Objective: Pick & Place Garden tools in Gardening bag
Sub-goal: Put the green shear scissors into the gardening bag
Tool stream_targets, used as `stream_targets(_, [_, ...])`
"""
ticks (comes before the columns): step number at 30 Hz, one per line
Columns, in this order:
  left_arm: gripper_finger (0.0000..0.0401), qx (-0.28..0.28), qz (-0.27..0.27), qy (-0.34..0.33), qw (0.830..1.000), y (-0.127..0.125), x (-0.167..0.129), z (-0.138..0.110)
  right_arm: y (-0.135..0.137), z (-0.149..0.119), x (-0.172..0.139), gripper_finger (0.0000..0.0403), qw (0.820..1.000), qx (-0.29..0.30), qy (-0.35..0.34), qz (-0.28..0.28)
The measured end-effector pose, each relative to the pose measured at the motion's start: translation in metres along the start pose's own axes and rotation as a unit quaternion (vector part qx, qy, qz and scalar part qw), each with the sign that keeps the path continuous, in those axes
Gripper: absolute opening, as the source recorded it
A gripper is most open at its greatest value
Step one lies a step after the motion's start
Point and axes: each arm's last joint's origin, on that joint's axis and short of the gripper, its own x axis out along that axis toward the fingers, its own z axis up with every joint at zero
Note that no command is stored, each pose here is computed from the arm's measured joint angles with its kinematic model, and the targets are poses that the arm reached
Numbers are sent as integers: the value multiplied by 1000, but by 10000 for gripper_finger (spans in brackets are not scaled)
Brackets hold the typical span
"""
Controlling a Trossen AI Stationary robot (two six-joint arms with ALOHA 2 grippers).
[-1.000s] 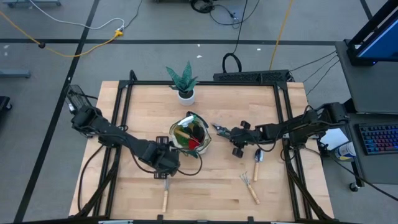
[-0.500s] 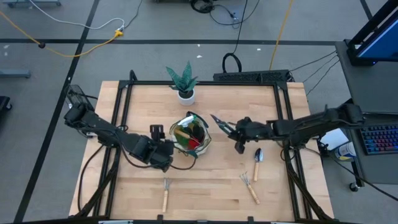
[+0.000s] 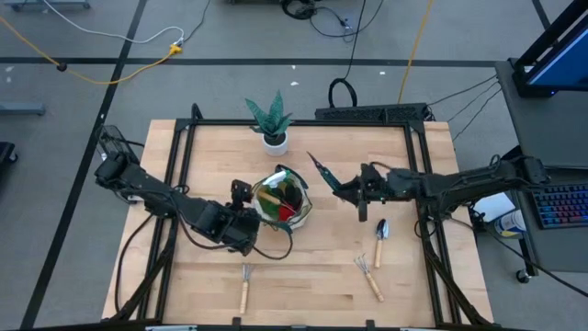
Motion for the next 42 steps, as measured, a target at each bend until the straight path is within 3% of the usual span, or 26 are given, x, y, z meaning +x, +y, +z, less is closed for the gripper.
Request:
stream_targets(3, [236, 12, 2, -24, 1000, 1, 0, 6, 5, 9, 2, 48, 998, -6, -48, 38])
stream_targets(22, [236, -5, 22, -36, 999, 1, -1, 9, 9, 14, 41, 49, 965, 17, -241, 101])
stream_targets(30, [236, -7, -20, -40, 999, -1, -1, 9, 17, 20, 88, 49, 969, 8, -219, 112])
stream_targets(37, [236, -22, -23, -42, 999, -3, -3, 9, 23, 25, 116, 49, 968, -3, -225, 115])
stream_targets(42, [236, -13, -11, -45, 999, -6, -6, 9, 17, 7, 140, 49, 976, 5, -198, 94])
